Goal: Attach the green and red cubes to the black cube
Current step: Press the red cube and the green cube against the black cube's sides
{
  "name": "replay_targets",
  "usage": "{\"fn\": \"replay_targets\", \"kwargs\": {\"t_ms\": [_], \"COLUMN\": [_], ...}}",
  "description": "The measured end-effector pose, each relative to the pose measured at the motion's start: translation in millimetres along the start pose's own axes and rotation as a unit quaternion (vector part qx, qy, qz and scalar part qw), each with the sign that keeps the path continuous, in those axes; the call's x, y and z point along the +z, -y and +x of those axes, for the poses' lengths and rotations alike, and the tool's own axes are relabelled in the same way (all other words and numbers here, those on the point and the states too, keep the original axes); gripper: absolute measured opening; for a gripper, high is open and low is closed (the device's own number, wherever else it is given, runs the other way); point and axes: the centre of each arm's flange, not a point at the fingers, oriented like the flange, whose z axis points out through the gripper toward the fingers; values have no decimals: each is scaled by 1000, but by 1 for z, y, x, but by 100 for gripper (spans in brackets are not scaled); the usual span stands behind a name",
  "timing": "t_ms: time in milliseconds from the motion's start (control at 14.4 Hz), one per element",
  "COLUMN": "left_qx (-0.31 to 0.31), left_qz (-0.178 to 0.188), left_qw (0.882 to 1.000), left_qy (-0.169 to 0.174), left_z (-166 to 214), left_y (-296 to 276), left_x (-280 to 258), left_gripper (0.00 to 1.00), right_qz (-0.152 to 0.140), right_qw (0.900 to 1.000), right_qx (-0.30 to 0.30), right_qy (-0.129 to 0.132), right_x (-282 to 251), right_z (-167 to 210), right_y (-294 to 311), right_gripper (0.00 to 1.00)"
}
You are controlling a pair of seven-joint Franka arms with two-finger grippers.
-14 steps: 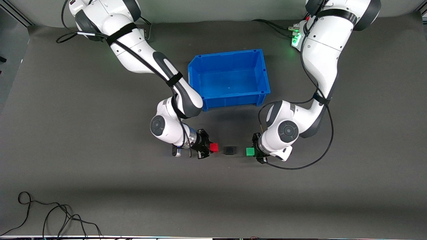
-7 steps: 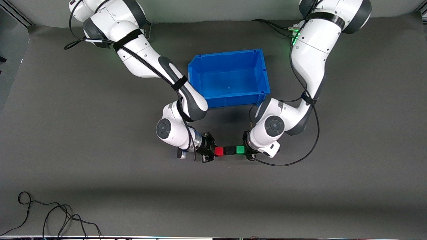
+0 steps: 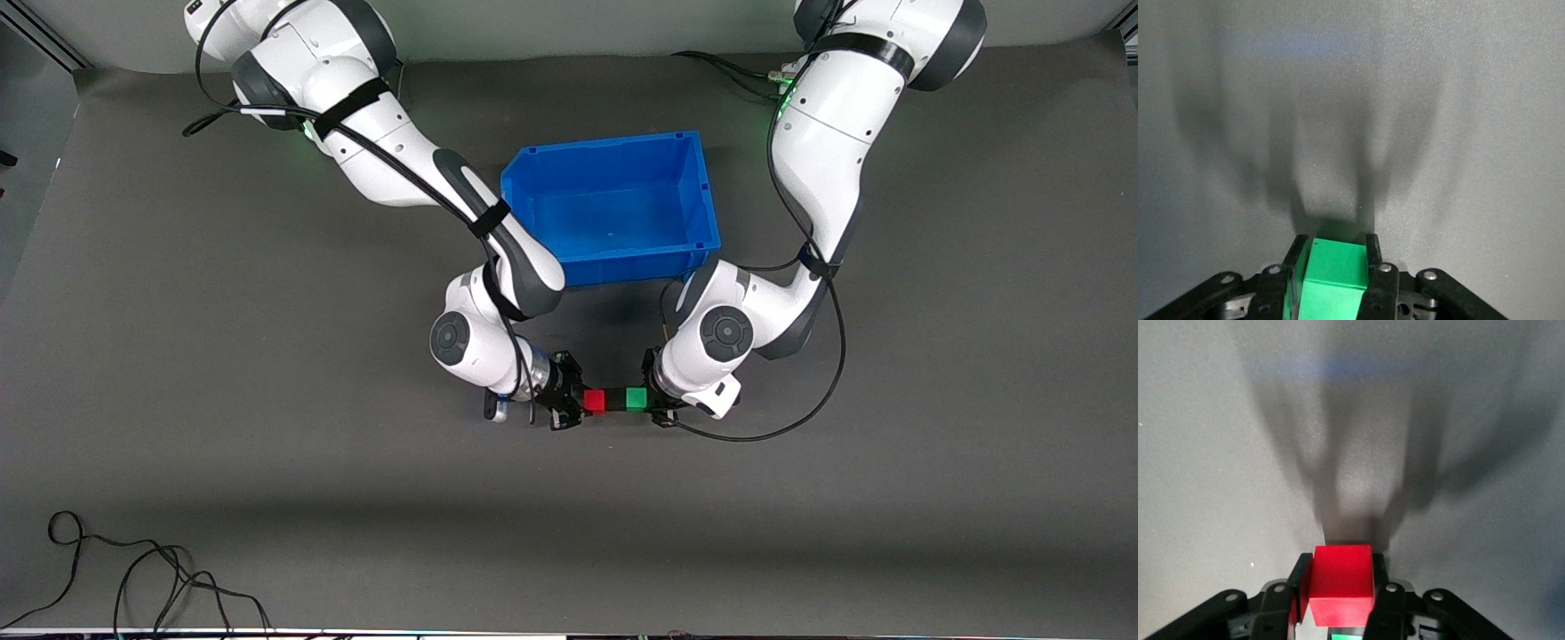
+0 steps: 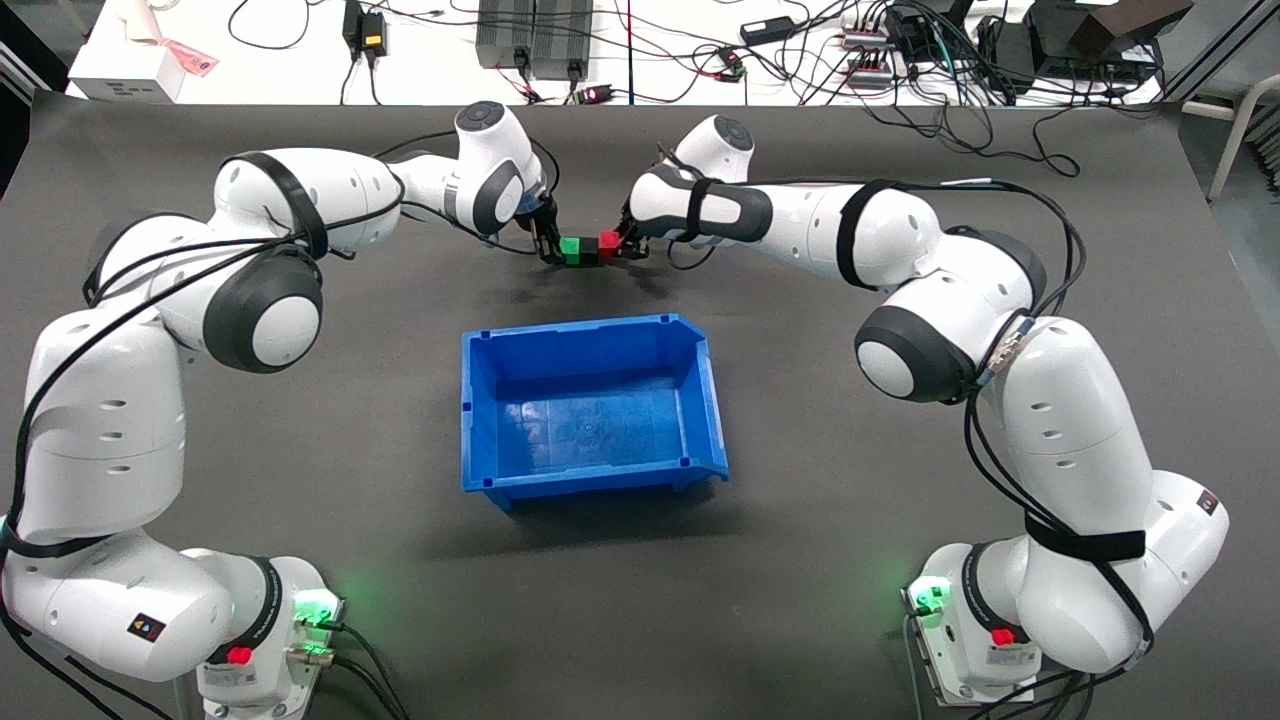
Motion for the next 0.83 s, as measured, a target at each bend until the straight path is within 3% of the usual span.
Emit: {"fn": "replay_targets", "kwargs": {"t_ms": [139,347,417,625,833], "left_qx": [2,4,4,1,14], "left_qz": [-2,-11,-14,-31,-66], "left_qw": [1000,1000,1000,1000,998], "left_qy": [2,8,8,3,-11], "left_z": [-3,-9,-9,-1,27], "left_y": [1,-6,-10,-27,-64], "left_x": [-1,-12,-15,-33,-90], "left_gripper": [51,84,96,100,100], "right_qz": [-1,-3,-3,3,13], "right_qw": [1000,1000,1000,1000,1000], "right_qx": [-1,-2,-2,-4,-6], "right_qy": [0,-1,-1,1,6], "right_x": [1,4,4,0,-26], "right_z": [-1,-2,-2,-4,-10], "right_y": [-1,-3,-4,0,17], "right_gripper": [39,39,44,71,100]}}
